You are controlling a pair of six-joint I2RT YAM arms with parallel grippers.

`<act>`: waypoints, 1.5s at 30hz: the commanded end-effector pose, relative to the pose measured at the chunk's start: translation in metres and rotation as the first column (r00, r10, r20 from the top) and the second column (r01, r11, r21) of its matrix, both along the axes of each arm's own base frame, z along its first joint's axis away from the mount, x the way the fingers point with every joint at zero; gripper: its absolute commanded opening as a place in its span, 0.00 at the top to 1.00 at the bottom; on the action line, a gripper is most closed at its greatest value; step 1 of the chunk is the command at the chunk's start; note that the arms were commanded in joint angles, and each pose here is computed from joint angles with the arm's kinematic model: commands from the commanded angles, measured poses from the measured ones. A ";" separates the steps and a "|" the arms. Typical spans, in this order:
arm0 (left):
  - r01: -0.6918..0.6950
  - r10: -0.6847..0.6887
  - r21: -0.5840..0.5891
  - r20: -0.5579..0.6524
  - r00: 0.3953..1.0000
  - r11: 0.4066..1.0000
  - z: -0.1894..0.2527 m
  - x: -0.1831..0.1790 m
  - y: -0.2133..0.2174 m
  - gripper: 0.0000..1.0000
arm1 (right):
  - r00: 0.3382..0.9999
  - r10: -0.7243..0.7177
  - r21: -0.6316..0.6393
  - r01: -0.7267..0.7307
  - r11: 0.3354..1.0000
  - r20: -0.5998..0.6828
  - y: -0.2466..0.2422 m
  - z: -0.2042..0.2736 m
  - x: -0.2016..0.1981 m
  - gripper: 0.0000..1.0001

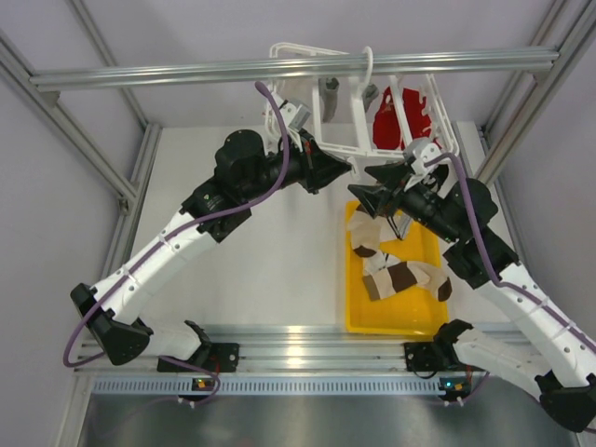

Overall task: Clip the socks to the hanger
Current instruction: Open the clamp at the hanger.

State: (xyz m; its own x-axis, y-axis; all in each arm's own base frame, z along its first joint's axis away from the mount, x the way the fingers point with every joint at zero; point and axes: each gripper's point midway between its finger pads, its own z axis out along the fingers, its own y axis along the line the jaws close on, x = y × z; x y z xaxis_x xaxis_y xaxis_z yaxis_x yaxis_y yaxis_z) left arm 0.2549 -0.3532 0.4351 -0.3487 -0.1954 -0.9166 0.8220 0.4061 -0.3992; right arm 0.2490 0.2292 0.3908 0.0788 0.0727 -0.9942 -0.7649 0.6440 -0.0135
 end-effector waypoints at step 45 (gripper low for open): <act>-0.103 0.091 -0.095 -0.126 0.988 0.990 0.009 0.002 0.012 0.40 | 0.957 -0.024 -0.005 0.027 1.000 0.291 0.011 0.034 -0.008 1.00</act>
State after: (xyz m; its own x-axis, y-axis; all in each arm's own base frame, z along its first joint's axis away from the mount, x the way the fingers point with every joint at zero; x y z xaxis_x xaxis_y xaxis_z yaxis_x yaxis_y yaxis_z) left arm 0.2503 -0.3403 0.4326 -0.4452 -0.2768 -0.8516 0.7297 0.4391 -0.5242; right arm 0.2564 0.2400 0.3927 0.2706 -0.0149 -0.9626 -0.7036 0.6793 -0.2083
